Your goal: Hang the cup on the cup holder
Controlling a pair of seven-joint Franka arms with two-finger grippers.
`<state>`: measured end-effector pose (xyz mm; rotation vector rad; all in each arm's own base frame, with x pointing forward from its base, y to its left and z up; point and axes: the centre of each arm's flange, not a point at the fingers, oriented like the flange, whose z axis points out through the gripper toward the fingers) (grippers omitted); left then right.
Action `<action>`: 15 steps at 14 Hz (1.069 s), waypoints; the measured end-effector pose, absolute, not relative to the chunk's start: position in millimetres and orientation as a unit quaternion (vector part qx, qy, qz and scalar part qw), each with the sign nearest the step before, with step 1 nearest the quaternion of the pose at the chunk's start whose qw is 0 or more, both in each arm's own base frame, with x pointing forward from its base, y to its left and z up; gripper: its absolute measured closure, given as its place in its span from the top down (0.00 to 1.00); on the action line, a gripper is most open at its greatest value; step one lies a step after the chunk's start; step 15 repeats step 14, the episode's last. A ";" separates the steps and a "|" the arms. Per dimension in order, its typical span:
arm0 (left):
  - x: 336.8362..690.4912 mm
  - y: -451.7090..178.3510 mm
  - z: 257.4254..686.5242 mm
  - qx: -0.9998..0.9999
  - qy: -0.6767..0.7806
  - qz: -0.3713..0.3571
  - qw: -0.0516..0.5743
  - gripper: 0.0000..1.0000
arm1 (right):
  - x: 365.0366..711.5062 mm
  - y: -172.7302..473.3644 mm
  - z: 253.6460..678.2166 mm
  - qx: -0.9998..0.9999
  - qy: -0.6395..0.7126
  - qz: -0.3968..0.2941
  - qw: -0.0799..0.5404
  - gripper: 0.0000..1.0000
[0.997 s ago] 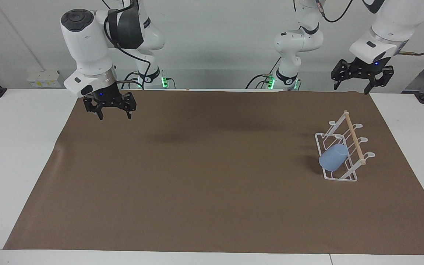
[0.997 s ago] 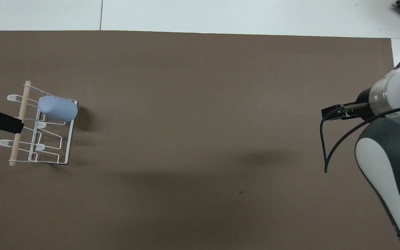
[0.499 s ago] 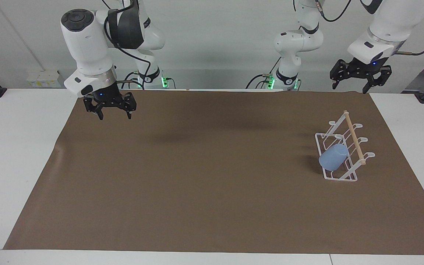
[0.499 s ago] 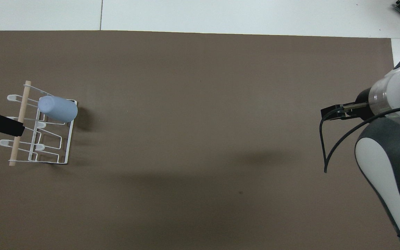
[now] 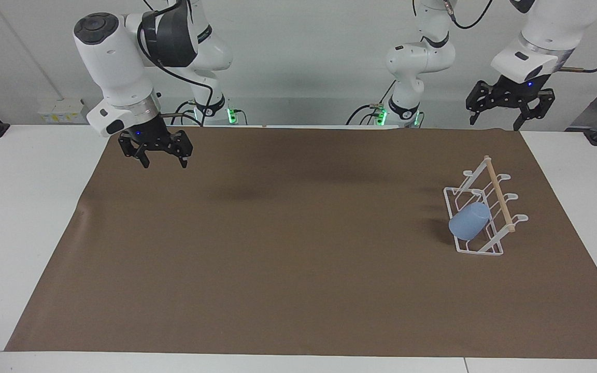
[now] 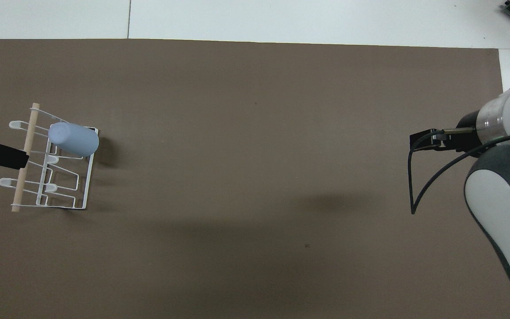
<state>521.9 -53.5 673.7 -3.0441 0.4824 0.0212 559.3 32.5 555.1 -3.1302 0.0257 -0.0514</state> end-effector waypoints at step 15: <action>522.4 -22.5 674.9 -0.992 0.126 0.006 -0.005 1.00 | 559.0 32.3 556.0 -0.999 0.036 -0.017 0.006 1.00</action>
